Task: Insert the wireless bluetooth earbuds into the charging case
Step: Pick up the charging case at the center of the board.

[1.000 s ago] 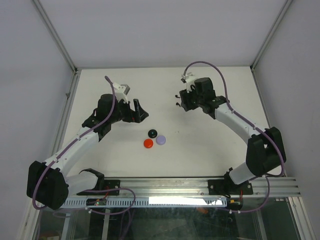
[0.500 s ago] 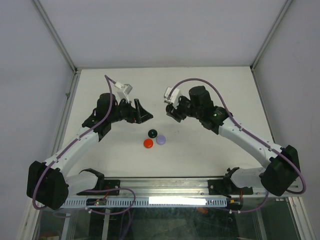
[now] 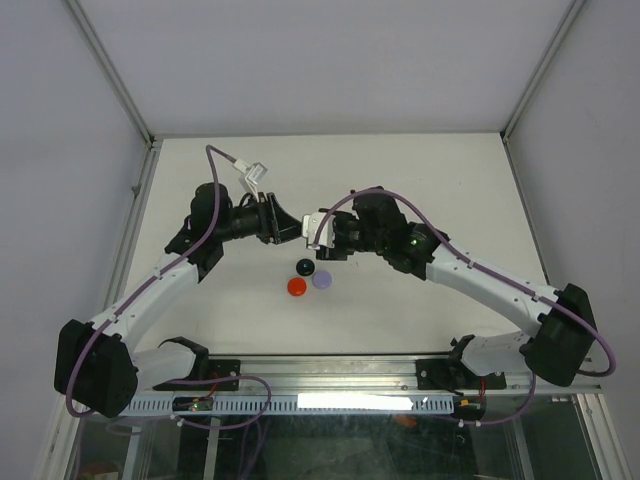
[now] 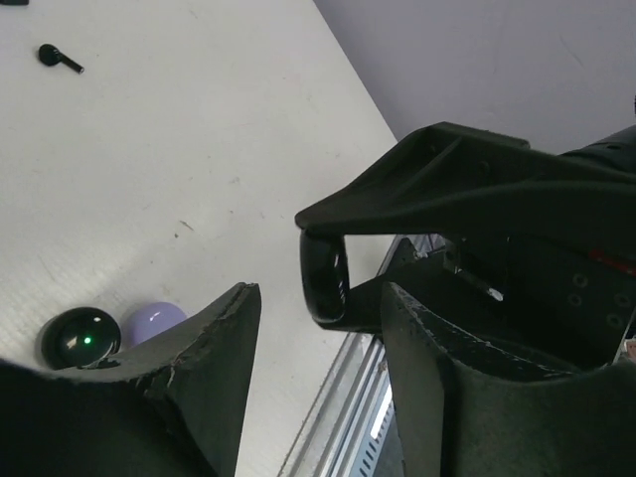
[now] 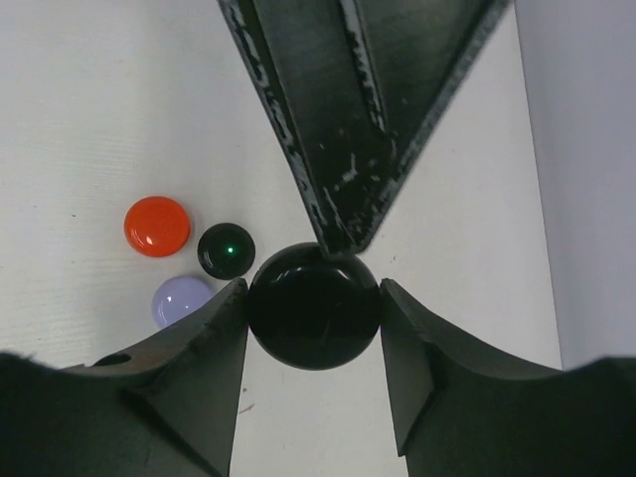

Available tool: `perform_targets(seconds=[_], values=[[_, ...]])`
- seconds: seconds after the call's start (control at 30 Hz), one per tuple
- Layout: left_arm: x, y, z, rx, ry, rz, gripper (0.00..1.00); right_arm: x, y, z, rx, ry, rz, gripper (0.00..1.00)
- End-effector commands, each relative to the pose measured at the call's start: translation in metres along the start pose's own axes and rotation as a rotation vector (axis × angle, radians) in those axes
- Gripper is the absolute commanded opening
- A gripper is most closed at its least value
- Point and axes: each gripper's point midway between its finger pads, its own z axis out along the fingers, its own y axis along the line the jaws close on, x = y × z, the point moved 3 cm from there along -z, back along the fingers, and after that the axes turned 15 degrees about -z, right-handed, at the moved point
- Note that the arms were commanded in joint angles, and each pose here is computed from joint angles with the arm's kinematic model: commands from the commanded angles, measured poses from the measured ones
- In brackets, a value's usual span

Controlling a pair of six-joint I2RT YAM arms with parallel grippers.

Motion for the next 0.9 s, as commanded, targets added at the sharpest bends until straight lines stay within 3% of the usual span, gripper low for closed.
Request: perform_targets(seconds=[0.0,0.7,0.87], values=[[-0.003,-0.015,0.002,0.101,0.017,0.0,0.5,-0.027,-0.021,0.003,0.04,-0.06,-0.102,0.42],[0.021,-0.003,0.01,0.113,0.13,-0.06,0.39,-0.035,-0.024,0.014,0.048,-0.054,-0.171,0.41],[0.024,-0.002,0.014,0.12,0.161,-0.063,0.31,-0.037,-0.025,0.015,0.048,-0.059,-0.18,0.41]])
